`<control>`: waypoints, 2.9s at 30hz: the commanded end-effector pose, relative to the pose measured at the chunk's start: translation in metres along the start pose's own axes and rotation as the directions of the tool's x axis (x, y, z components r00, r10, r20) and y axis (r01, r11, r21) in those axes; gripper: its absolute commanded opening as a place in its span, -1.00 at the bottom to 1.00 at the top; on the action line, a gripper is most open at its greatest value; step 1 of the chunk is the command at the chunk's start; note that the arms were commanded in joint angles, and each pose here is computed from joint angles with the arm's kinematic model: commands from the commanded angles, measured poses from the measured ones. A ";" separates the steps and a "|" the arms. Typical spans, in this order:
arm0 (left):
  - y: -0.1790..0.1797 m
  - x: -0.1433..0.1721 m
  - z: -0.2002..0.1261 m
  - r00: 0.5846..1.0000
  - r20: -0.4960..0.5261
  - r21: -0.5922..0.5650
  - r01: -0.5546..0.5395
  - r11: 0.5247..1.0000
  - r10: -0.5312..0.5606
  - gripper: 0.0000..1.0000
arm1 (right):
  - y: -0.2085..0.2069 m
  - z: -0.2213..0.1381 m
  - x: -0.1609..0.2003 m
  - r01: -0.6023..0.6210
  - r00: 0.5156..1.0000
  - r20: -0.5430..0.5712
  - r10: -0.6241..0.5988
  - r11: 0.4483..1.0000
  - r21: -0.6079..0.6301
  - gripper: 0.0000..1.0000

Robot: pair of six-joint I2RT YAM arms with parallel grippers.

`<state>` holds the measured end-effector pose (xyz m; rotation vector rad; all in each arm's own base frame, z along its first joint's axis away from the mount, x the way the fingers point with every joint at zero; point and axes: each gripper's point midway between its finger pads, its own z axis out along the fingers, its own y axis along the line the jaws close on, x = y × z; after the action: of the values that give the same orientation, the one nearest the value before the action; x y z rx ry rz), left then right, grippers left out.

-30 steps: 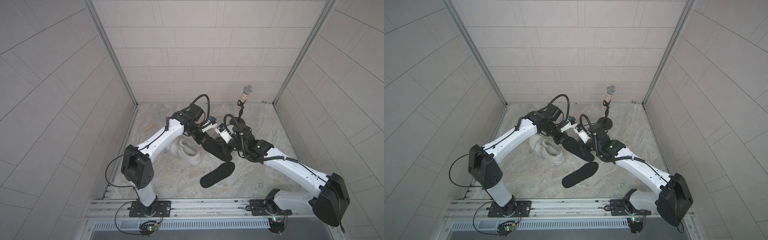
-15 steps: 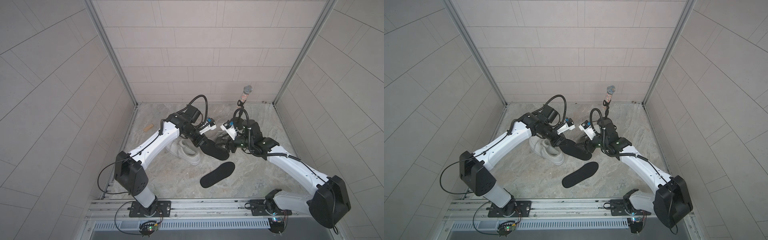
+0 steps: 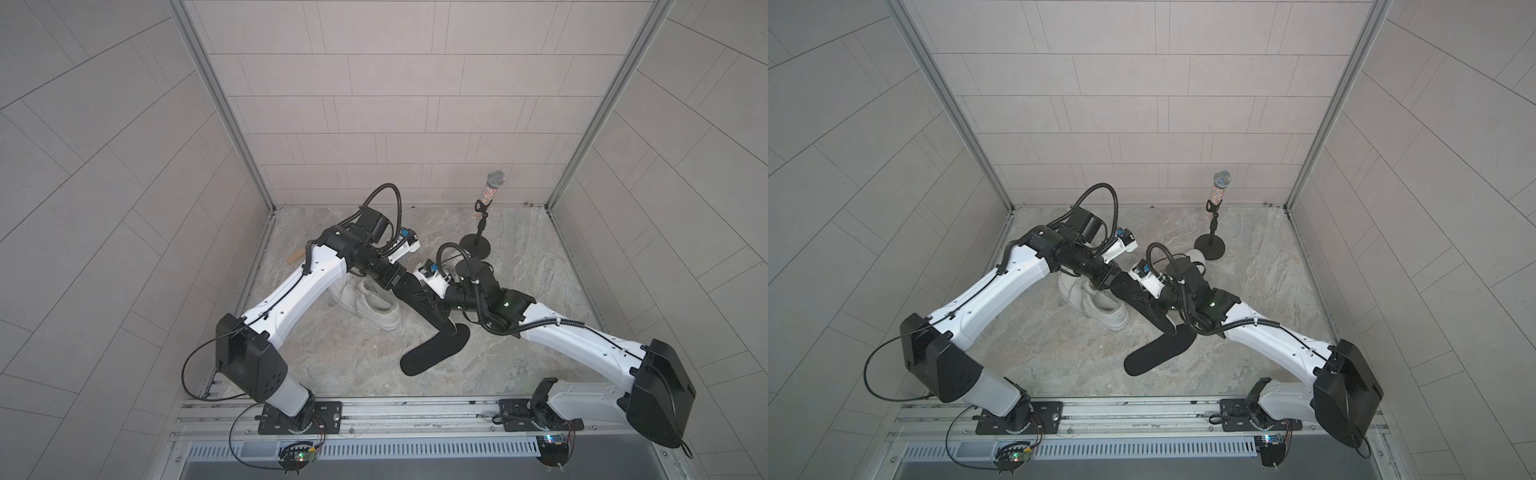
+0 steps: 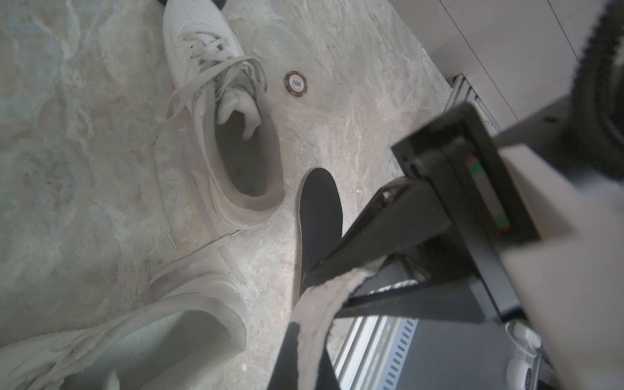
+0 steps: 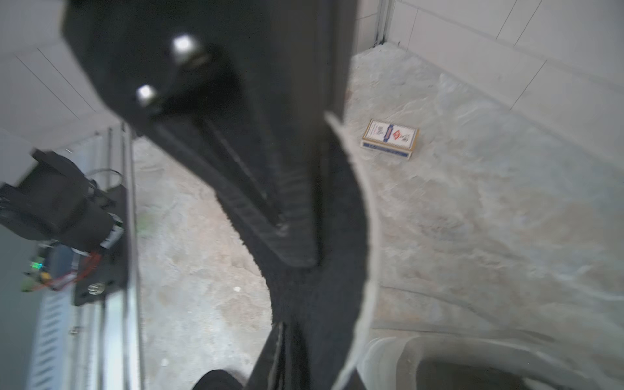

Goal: Insert the insole into the shoe
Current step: Pick up the insole from the center of the board, then pick up the shoe at the center of the board.

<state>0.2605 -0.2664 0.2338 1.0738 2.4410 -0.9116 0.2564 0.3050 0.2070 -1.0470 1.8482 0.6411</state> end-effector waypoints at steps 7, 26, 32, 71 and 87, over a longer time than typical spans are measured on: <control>-0.005 0.001 -0.009 0.996 0.024 0.030 0.083 0.996 -0.084 -1.00 | -0.013 0.007 0.009 0.300 0.953 -0.038 -0.300 0.922 0.247 0.35; 0.007 0.012 -0.005 0.980 -0.002 0.060 0.200 0.978 -0.200 -1.00 | -0.016 0.021 -0.005 0.430 0.882 -0.023 -0.471 0.782 0.451 0.24; 0.018 0.008 -0.007 0.979 0.033 0.026 0.200 0.980 -0.200 -1.00 | -0.011 0.014 0.002 0.383 0.909 -0.002 -0.417 0.834 0.397 -0.25; 0.150 0.088 -0.053 0.839 0.265 -0.643 0.522 0.561 -0.476 0.58 | -0.014 0.021 0.057 -0.062 0.949 -0.286 0.131 0.969 0.238 -0.49; 0.171 0.098 -0.016 0.799 0.266 -0.715 0.539 0.445 -0.539 0.66 | -0.014 0.031 0.065 -0.089 0.936 -0.313 0.162 0.968 0.236 -0.51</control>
<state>0.3141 -0.1255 0.1208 0.0583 2.7847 0.0231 0.2660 0.2949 0.1311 -0.9480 2.2264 0.3200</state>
